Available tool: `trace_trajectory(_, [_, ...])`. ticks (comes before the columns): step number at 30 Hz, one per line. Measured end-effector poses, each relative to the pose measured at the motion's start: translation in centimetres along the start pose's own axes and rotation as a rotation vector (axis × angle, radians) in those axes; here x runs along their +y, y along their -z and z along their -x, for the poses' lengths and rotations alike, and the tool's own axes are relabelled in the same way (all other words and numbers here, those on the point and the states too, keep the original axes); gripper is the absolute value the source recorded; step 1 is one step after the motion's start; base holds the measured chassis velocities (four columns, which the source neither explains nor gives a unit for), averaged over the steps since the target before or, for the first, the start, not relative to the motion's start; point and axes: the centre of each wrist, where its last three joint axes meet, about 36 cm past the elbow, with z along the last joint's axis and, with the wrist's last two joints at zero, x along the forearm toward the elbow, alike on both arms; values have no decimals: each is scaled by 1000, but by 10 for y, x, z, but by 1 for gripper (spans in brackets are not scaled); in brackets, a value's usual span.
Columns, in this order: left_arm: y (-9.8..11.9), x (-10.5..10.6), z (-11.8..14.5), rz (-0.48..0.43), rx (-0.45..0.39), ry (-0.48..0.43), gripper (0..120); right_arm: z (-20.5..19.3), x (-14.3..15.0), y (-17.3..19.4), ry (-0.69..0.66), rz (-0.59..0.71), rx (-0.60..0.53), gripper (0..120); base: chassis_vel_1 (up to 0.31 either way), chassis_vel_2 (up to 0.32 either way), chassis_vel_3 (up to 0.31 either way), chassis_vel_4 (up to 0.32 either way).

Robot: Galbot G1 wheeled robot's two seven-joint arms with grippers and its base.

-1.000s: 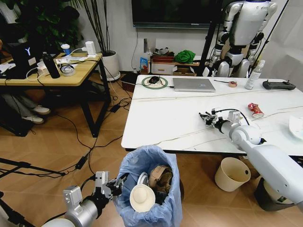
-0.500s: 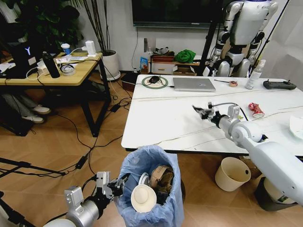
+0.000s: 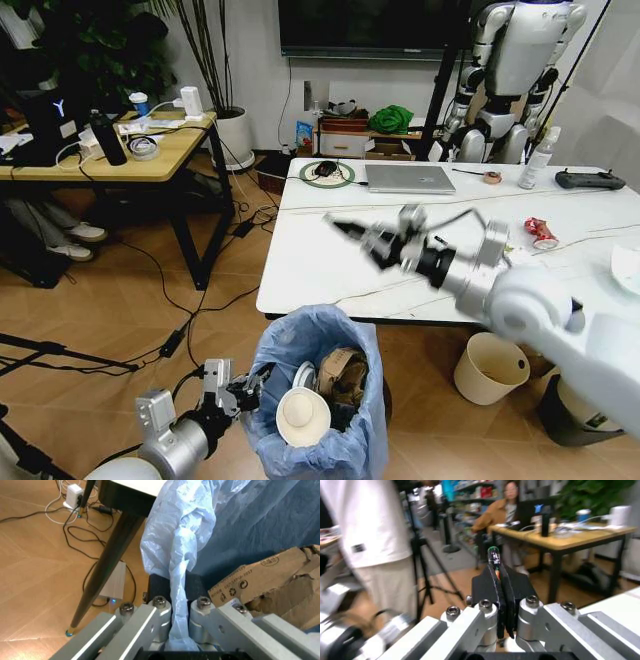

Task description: Pick up the trash bin and place the trash from the table into it.

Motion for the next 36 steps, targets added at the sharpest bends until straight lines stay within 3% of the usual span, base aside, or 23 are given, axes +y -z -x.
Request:
trace_trajectory(8, [6,1,-1,-19,-9,2,0,-24,23,-28,50,-13,90,0,0,0,0,0])
trace_trajectory(17, [3,-4,-5,-59,1,-2,0,-29,25,-34,54,-33,104,0,0,0,0,0])
trace_trajectory(27, [1,-7,-7,-90,10,-3,0,-31,20,-39,44,-46,107,32,0,0,0,0])
trace_trajectory(31, [-1,-8,-7,-94,14,-4,0,-31,18,-36,33,-56,94,50,0,0,0,0])
trace_trajectory(35, [-3,-8,-7,-98,16,1,0,-24,-1,-14,-70,-80,9,62,0,0,0,0])
trace_trajectory(36, [-4,-8,-7,-101,19,5,0,-21,-14,-5,-148,-93,-17,68,0,0,0,0])
